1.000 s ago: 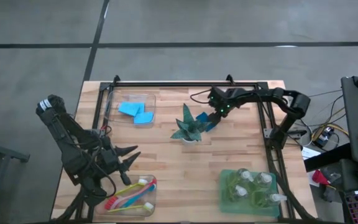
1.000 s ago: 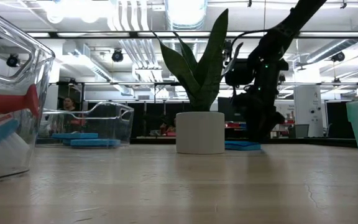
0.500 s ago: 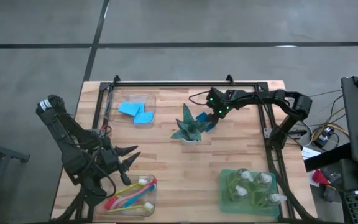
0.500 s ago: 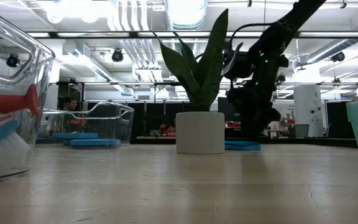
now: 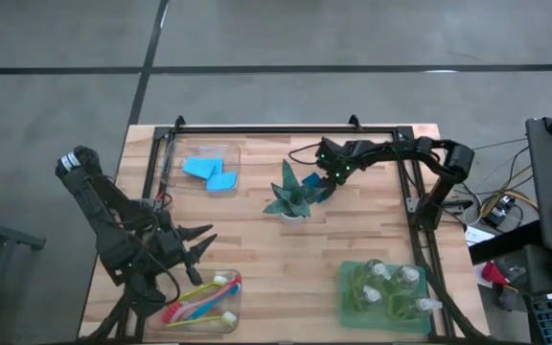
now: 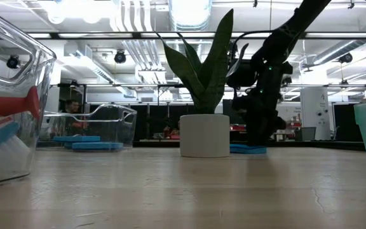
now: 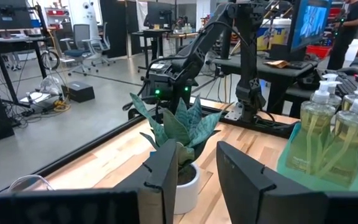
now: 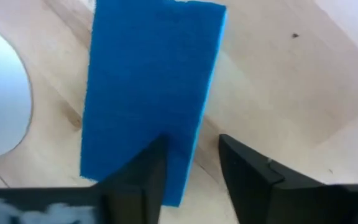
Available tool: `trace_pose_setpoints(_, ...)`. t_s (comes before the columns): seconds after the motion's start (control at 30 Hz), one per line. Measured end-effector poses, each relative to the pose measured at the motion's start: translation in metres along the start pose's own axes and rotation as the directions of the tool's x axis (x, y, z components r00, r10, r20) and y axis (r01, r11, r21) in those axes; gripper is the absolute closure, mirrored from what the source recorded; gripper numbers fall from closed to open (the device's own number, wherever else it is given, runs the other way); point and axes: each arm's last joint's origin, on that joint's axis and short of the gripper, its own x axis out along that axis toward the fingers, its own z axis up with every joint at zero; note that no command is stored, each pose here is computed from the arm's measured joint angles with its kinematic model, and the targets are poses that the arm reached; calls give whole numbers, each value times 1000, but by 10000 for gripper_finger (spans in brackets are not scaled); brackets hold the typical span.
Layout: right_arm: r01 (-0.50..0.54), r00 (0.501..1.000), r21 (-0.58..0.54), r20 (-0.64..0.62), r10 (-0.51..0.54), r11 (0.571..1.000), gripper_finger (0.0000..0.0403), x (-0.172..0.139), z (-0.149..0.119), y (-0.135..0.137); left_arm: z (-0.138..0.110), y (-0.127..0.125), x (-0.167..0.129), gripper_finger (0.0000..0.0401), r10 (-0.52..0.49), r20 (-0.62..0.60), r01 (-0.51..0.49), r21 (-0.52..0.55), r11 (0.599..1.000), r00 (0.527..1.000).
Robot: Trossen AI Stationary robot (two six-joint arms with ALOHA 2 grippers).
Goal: Pick & Place Kitchen Sink Supplies
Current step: Put the blue sponge into the top transparent bin
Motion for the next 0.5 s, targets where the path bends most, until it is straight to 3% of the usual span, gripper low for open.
trace_pose_setpoints(0.23, -6, 1000, -13, 2, 6, 1000, 380, 1, 0, 0, -4, 1, 0, 295, 3, 2, -3, -11, 1000, 1000)
trace_pose_setpoints(0.5, 6, 1000, -16, 13, -6, 1000, 394, -4, 0, 0, -4, 1, 0, 295, 4, 3, -4, -12, 1000, 1000)
